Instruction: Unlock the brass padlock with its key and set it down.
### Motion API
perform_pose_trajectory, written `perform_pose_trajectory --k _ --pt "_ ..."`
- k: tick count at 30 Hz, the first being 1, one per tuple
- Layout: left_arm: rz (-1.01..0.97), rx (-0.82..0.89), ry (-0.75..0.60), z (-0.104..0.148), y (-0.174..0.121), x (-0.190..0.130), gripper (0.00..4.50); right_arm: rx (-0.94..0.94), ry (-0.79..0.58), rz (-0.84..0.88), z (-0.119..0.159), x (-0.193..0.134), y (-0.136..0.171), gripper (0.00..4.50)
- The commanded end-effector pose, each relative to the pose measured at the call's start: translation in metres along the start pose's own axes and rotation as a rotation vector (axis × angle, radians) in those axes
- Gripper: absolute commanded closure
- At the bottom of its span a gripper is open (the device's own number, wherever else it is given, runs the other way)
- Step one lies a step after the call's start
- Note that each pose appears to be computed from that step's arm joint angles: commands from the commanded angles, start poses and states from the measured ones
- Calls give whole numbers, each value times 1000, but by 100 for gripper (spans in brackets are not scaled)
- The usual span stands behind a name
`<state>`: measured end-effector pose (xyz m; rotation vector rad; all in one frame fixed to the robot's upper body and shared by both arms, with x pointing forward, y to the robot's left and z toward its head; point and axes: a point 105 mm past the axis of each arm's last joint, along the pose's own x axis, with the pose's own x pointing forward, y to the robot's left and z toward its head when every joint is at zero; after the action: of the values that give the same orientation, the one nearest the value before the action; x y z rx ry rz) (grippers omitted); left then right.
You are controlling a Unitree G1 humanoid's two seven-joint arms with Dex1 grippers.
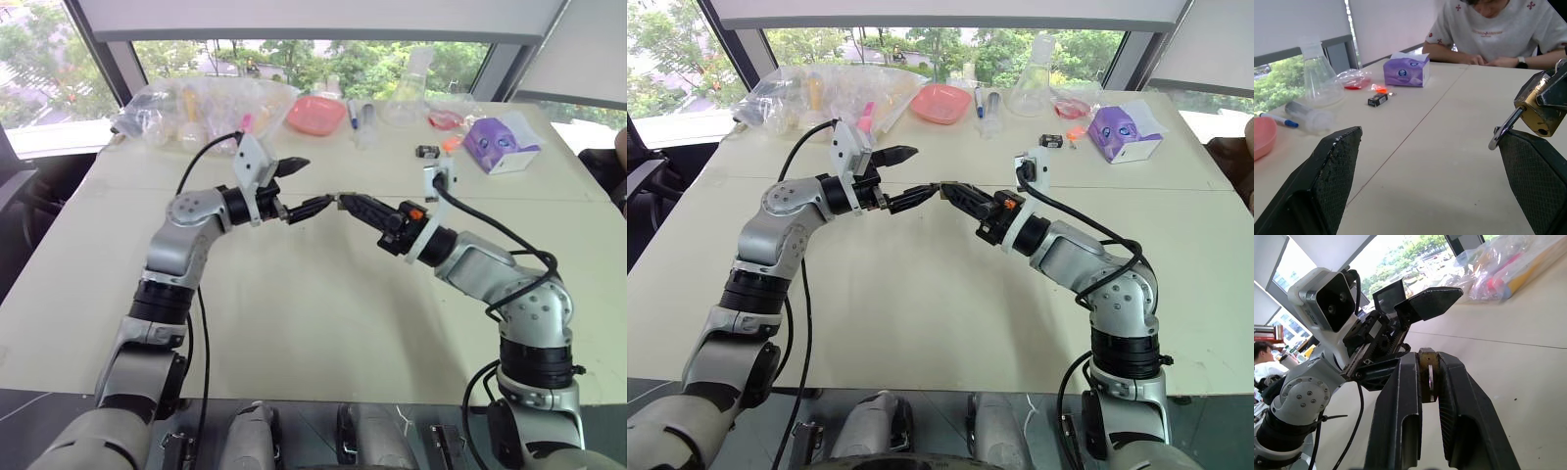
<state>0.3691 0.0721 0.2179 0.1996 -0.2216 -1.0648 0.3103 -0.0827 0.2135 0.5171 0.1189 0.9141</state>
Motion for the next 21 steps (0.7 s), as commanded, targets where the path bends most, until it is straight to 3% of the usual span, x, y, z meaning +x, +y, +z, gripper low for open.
perform_pose_trajectory --k 1,8,21 --pt "49 59 -42 17 10 -1 2 -18 8 82 -1 3 19 450" --pt "-142 -74 -13 9 -26 -12 2 -19 -8 61 3 3 15 450" --pt "-43 4 16 3 -6 -6 2 -14 6 95 0 3 21 450"
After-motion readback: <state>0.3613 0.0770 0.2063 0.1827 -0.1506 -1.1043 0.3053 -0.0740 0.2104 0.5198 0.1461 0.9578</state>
